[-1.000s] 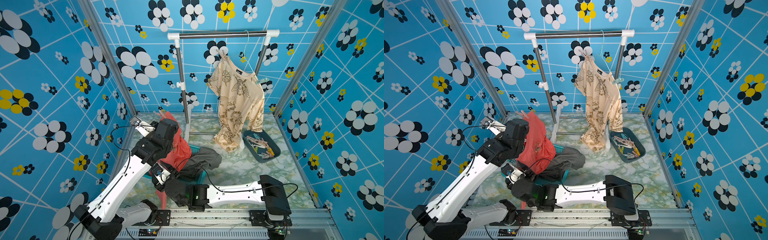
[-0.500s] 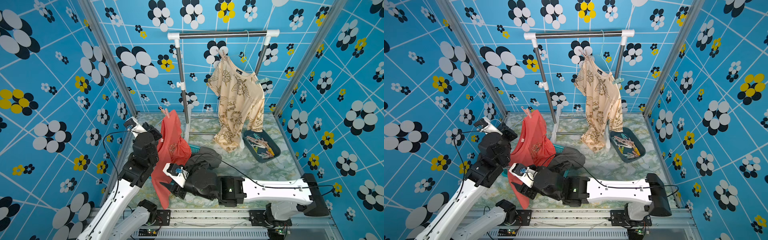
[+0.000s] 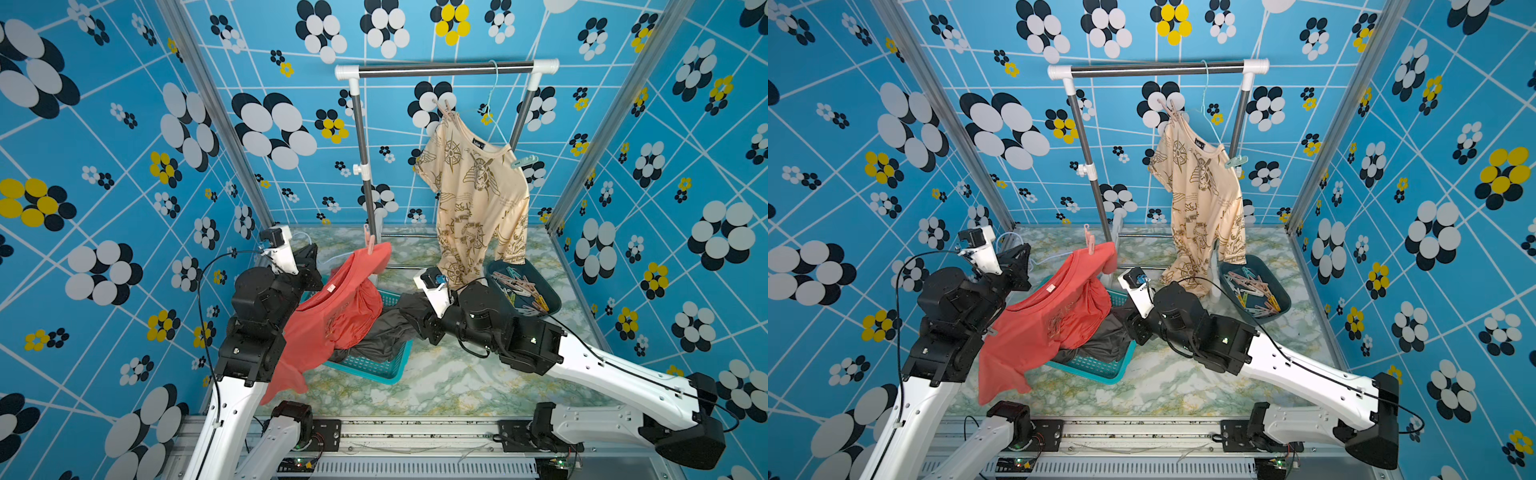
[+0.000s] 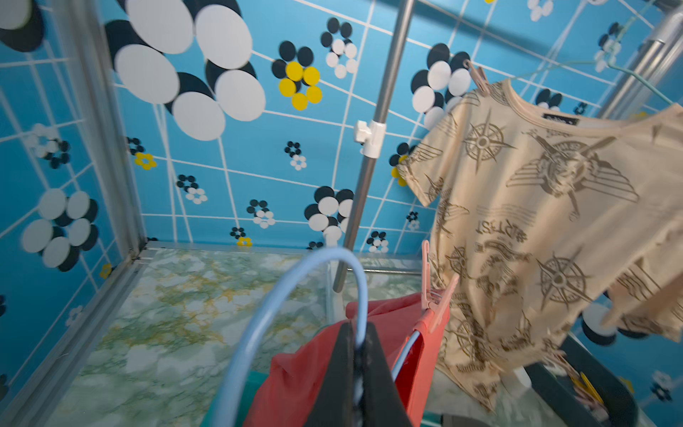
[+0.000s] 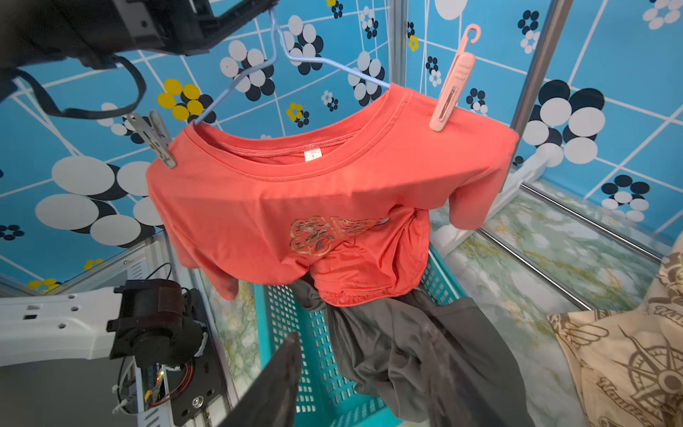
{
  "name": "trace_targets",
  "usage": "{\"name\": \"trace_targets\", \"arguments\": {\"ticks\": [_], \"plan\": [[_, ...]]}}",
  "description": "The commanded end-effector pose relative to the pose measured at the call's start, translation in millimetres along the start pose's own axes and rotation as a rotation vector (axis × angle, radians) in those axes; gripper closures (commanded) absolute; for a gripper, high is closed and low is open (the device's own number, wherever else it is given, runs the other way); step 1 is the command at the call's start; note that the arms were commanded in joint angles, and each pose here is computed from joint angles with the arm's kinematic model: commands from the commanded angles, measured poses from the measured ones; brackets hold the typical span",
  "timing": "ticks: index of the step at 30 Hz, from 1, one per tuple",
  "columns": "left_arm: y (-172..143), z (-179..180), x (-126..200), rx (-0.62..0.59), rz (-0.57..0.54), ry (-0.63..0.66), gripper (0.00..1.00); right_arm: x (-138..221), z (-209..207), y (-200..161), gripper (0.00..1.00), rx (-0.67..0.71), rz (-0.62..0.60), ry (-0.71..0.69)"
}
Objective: Use clothespins to secure the t-shirt on both sides of the hanger
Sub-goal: Clamp the T-shirt on the hanger, then hang the hanger on the clothesline.
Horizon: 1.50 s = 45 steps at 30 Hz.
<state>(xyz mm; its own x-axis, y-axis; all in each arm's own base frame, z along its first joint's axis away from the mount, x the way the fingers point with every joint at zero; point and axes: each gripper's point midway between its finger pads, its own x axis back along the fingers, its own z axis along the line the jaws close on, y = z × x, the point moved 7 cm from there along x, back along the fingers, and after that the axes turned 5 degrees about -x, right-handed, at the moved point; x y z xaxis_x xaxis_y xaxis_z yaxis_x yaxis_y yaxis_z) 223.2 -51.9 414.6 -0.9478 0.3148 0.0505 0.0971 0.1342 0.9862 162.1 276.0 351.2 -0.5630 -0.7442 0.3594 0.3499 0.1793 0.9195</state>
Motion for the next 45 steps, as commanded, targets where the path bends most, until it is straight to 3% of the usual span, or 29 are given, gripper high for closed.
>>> {"name": "trace_targets", "arguments": {"ticks": [1,7,13,17,26,29,32,36,37,45], "plan": [[10.8,-29.3,11.1,-0.067,0.027,-0.295,1.00,18.8,-14.8,-2.4,0.47,0.028,0.030,-0.036],[22.1,-51.9,29.4,-0.115,0.017,-0.541,1.00,42.6,-44.0,2.2,0.47,0.042,0.026,-0.088],[38.8,-72.4,49.4,-0.106,-0.007,-0.759,1.00,47.7,-43.4,5.8,0.49,0.096,0.081,-0.017],[48.8,-79.4,59.5,-0.099,-0.032,-0.838,1.00,42.3,-36.6,5.1,0.53,0.119,0.129,0.051],[55.0,-85.6,66.9,-0.089,-0.041,-0.925,1.00,47.8,-20.6,5.7,0.57,0.092,0.113,0.214],[56.6,-86.6,67.3,-0.088,-0.044,-0.942,1.00,52.9,-15.8,5.3,0.63,0.078,0.101,0.262],[59.1,-88.2,69.4,-0.087,-0.048,-0.961,1.00,56.9,-12.0,5.3,0.74,0.065,0.092,0.301],[60.8,-88.9,69.6,-0.080,-0.053,-0.974,1.00,59.5,-9.0,5.3,0.98,0.046,0.080,0.336],[60.6,-88.7,69.2,-0.076,-0.052,-0.974,1.00,60.4,-8.3,5.5,1.00,0.043,0.074,0.340],[60.0,-86.5,65.7,-0.058,-0.056,-0.945,1.00,60.7,-11.9,6.6,1.00,0.025,0.056,0.303]]}}
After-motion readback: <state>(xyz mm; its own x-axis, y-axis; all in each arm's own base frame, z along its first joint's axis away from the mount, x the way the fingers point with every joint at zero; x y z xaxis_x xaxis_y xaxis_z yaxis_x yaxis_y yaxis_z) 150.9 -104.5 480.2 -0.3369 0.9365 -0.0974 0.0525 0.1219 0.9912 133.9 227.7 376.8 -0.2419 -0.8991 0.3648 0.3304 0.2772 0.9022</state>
